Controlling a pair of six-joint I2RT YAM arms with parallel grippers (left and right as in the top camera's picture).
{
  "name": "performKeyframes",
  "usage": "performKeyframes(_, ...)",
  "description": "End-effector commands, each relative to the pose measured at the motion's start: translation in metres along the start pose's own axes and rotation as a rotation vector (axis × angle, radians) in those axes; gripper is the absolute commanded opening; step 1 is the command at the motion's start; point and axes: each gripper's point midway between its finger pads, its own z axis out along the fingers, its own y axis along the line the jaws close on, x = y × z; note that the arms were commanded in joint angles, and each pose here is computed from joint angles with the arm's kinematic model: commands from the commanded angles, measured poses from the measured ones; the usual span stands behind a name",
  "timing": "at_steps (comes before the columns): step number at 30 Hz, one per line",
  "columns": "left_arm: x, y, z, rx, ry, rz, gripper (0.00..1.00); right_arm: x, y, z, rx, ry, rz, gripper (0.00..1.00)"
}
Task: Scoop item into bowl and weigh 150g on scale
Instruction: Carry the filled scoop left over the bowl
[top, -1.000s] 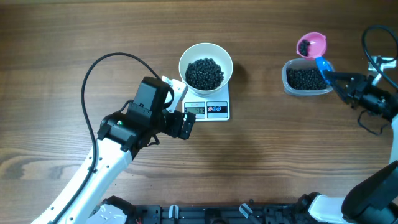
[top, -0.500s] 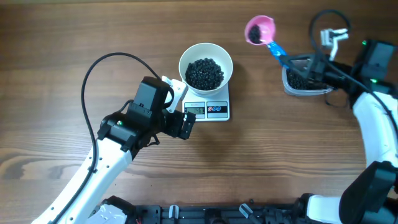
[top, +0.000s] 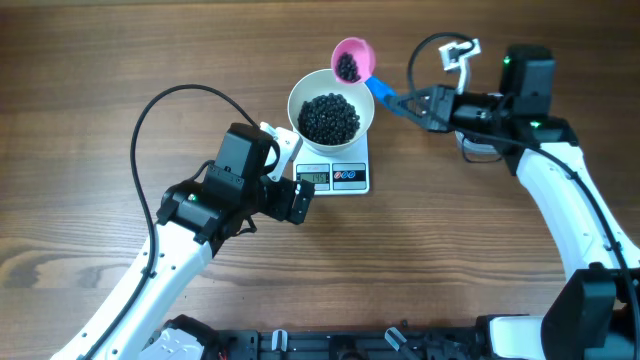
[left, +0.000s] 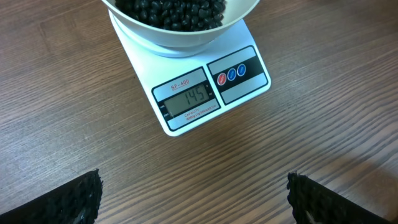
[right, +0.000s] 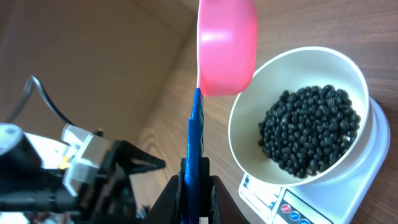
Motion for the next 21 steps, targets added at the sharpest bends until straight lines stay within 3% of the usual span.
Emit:
performKeyframes(1,-0.007,-0.001,-0.003,-0.005,-0.018,0.003,1.0,0.008,-0.017,0.012,0.104,0.022,-0.105,0.04)
performKeyframes(21,-0.007,-0.001,-0.003,-0.005,-0.018,0.003,1.0,0.036,-0.051,0.029,0.392,0.16,-0.357,0.04)
